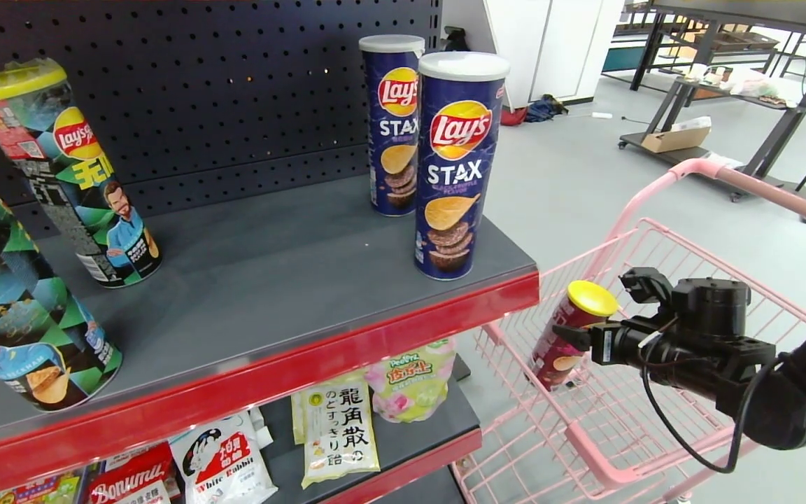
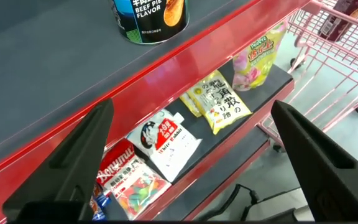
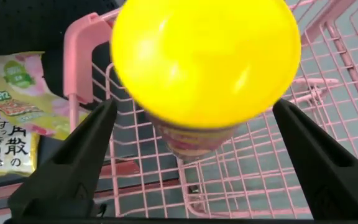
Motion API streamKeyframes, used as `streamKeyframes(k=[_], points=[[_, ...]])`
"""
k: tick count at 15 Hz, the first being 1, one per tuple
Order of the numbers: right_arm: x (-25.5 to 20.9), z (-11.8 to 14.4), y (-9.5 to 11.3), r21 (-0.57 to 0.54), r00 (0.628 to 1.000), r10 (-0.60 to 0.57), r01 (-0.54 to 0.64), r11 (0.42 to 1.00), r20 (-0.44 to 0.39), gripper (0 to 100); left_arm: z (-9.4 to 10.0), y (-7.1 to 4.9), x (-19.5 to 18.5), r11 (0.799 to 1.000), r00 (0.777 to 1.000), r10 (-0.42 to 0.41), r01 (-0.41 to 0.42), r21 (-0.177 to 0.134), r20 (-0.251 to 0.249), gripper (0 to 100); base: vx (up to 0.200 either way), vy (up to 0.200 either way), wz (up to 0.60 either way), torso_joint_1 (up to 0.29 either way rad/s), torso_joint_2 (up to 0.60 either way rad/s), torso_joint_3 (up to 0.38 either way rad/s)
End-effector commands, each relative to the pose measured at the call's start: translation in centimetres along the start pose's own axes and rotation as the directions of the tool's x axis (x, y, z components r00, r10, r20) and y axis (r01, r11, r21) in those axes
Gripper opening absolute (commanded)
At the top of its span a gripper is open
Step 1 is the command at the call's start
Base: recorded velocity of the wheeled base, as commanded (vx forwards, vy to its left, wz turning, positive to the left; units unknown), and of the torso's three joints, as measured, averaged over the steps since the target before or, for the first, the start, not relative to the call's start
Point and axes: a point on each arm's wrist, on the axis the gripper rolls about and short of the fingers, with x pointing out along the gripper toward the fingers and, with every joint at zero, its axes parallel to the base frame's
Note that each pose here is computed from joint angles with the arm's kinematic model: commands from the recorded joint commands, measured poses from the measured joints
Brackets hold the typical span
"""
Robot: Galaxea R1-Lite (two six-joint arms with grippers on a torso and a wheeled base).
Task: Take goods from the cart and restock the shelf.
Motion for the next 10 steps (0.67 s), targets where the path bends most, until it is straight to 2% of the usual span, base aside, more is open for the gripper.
streamKeyframes(k=[1,5,8,9,10], points=[[1.4,-0.7,-0.6,0.009,1.0,-0.01,0.01,1.0,-0.025,100,0.0,0.0,0.1,1.0,1.0,0.001,-0.001,0.001,-0.008,100,0.0,0.0,0.0,0.0,0.0,0.0],[3.1,-0.5,-1.3,0.009,1.0,-0.017,0.017,1.0,0.024,100,0.1,0.0,0.2,1.0,1.0,0.004,-0.004,0.001,-0.014,100,0.0,0.0,0.0,0.0,0.0,0.0],[3.6,-0.9,-1.3,0.011,1.0,-0.013,0.013,1.0,0.014,100,0.4,0.0,0.4,1.0,1.0,0.003,-0.003,0.004,-0.027,100,0.0,0.0,0.0,0.0,0.0,0.0],[3.9,-1.1,-1.4,0.012,1.0,-0.012,0.012,1.0,0.009,0,0.5,0.0,0.4,1.0,1.0,0.001,-0.001,0.003,-0.023,100,0.0,0.0,0.0,0.0,0.0,0.0],[4.1,-1.2,-1.4,0.014,1.0,-0.011,0.011,1.0,0.006,0,0.6,0.0,0.4,1.0,1.0,0.003,-0.003,0.002,-0.025,100,0.0,0.0,0.0,0.0,0.0,0.0]])
